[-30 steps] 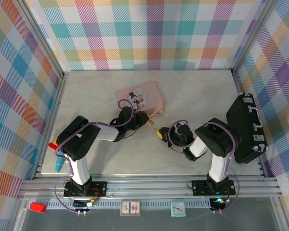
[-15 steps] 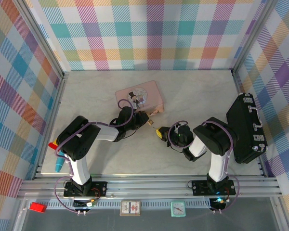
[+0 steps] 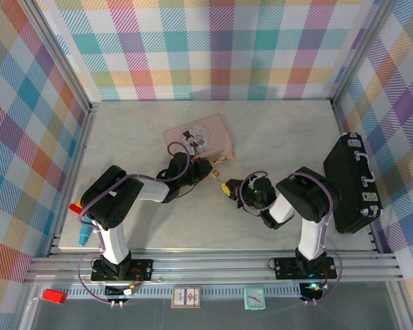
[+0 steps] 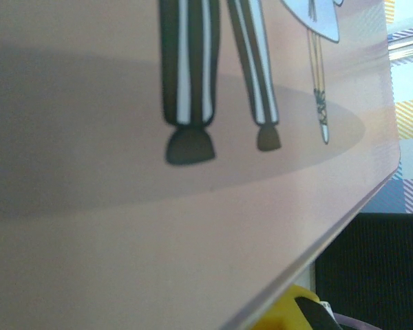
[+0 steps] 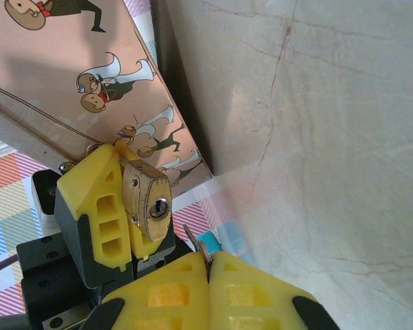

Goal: Unlock the padlock with the key

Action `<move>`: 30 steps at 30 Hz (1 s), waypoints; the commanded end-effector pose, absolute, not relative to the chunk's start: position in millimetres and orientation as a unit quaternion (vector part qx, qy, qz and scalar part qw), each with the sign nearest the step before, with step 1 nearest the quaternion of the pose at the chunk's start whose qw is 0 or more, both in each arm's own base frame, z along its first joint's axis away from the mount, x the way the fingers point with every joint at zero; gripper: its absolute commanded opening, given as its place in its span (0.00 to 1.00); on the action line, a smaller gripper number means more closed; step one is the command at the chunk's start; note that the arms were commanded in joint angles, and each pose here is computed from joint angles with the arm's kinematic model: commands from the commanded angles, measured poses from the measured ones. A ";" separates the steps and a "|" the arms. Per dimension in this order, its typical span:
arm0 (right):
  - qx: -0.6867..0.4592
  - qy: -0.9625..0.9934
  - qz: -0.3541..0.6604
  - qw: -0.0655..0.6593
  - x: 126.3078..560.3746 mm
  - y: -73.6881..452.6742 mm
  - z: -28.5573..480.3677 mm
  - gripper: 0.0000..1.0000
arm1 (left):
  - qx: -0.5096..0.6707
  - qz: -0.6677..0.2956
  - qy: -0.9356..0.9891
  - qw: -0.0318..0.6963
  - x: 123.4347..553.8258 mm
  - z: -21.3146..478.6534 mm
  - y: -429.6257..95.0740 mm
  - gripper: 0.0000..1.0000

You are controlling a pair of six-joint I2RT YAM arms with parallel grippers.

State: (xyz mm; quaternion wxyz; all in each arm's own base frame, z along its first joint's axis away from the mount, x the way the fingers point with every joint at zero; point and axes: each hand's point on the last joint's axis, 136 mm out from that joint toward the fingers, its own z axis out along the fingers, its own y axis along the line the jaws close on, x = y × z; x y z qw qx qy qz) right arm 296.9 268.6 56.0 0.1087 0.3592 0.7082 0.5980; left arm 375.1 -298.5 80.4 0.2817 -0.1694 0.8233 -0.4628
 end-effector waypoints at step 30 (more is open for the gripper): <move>0.340 0.686 0.632 0.121 313.4 271.2 80.8 0.00 | -0.199 -0.519 0.803 0.215 353.2 86.6 -314.1 0.00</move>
